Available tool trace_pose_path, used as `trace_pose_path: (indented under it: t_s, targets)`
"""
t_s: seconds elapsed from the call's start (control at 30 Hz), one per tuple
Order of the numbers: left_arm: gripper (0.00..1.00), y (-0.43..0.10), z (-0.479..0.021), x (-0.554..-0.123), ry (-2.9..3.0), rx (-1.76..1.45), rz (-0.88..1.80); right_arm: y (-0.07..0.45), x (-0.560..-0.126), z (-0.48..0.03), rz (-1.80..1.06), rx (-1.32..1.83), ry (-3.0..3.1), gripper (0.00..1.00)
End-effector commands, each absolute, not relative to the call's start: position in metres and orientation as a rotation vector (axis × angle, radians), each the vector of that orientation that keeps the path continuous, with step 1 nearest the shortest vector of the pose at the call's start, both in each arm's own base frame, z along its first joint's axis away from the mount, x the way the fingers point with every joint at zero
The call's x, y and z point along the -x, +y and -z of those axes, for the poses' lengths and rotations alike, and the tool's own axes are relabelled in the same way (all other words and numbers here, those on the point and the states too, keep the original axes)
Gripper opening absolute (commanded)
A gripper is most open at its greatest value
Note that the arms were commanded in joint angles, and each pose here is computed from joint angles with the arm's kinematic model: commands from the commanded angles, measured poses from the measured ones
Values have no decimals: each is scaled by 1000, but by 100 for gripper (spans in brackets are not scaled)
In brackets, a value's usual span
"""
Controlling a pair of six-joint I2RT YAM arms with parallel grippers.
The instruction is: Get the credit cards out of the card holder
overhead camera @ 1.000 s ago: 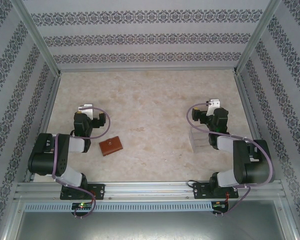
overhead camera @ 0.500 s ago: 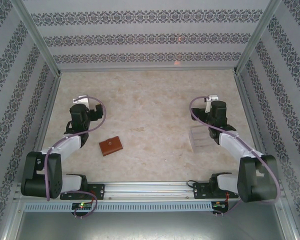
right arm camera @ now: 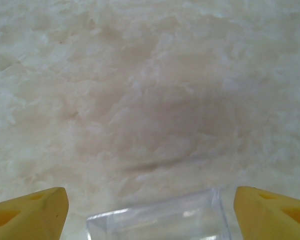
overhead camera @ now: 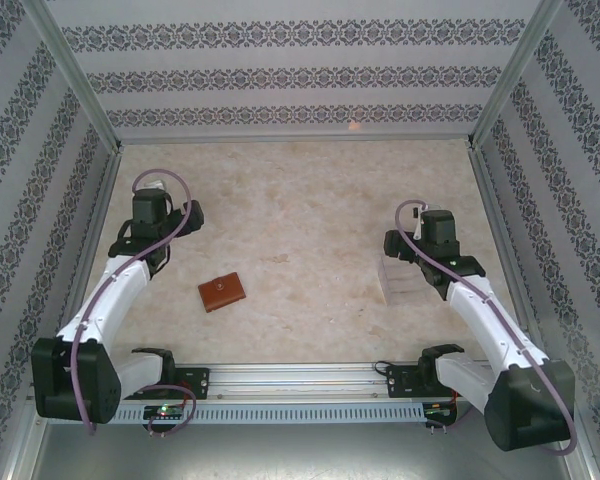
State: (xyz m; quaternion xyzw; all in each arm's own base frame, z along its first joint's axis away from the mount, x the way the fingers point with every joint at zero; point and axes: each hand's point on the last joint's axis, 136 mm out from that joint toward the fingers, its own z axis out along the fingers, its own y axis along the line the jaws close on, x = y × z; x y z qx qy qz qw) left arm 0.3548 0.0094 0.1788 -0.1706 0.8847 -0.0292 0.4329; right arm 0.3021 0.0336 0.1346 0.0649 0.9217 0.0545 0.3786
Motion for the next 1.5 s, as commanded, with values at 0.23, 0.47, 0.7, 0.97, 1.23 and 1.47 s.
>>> trace_pose_path:
  t_s: [0.23, 0.47, 0.7, 0.97, 1.23, 1.47]
  targets:
    - [100, -18, -200, -313, 2403, 369, 215, 46, -251, -132, -261, -364, 2552, 76]
    - [100, -14, -197, -312, 2417, 240, 142, 61, -233, -123, -263, -317, 2677, 71]
    - [100, -7, -195, -304, 2378, 136, 59, 79, -229, -114, -270, -227, 2752, 65]
    - [100, -2, -185, -310, 2418, 193, 114, 77, -230, -102, -154, -177, 2813, 43]
    - [100, -3, -185, -310, 2416, 196, 136, 80, -250, -108, -86, -70, 2818, 31]
    - [100, 0, -186, -309, 2411, 206, 133, 84, -270, -110, -41, -3, 2851, 26]
